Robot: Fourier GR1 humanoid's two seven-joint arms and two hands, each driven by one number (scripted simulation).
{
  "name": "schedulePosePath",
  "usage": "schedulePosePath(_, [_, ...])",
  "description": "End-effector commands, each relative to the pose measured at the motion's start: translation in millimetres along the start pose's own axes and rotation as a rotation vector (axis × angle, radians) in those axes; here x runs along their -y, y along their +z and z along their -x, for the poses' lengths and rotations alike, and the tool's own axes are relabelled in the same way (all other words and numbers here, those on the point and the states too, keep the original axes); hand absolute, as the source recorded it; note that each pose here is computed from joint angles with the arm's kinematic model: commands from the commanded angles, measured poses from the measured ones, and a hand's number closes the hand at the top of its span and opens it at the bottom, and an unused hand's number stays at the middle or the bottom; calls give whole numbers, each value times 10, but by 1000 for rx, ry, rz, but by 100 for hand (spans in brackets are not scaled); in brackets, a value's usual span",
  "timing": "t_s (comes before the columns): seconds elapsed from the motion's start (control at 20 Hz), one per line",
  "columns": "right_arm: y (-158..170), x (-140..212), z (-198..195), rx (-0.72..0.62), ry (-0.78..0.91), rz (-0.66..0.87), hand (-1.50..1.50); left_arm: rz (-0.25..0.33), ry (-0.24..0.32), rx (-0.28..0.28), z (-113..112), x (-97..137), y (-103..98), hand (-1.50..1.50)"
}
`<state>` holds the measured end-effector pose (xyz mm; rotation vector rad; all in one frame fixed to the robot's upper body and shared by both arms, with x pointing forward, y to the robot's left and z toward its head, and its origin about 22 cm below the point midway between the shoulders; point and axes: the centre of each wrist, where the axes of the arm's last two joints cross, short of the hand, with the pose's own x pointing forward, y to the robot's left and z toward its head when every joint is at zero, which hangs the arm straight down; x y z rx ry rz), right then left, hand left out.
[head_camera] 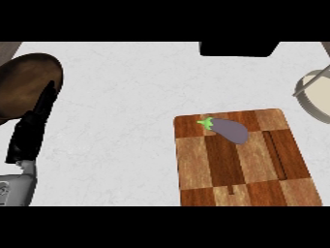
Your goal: Pick the lemon from the cutting board and place it in the tiered basket
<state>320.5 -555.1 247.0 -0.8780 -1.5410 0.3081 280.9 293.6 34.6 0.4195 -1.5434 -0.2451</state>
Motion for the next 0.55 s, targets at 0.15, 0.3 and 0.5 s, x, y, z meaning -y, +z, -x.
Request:
schedulePosePath(0.15, [465,599,360,-99,-71,-24,-150,11,6,6,-92,-91,0,0])
schedulePosePath(0.3, [811,802,644,-70,-77,-28,-150,-5,6,1,42,-150,46,0])
schedulePosePath(0.5, [900,935,643,-25,-158,-18,-150,-21,16,18,13,1,-23,0])
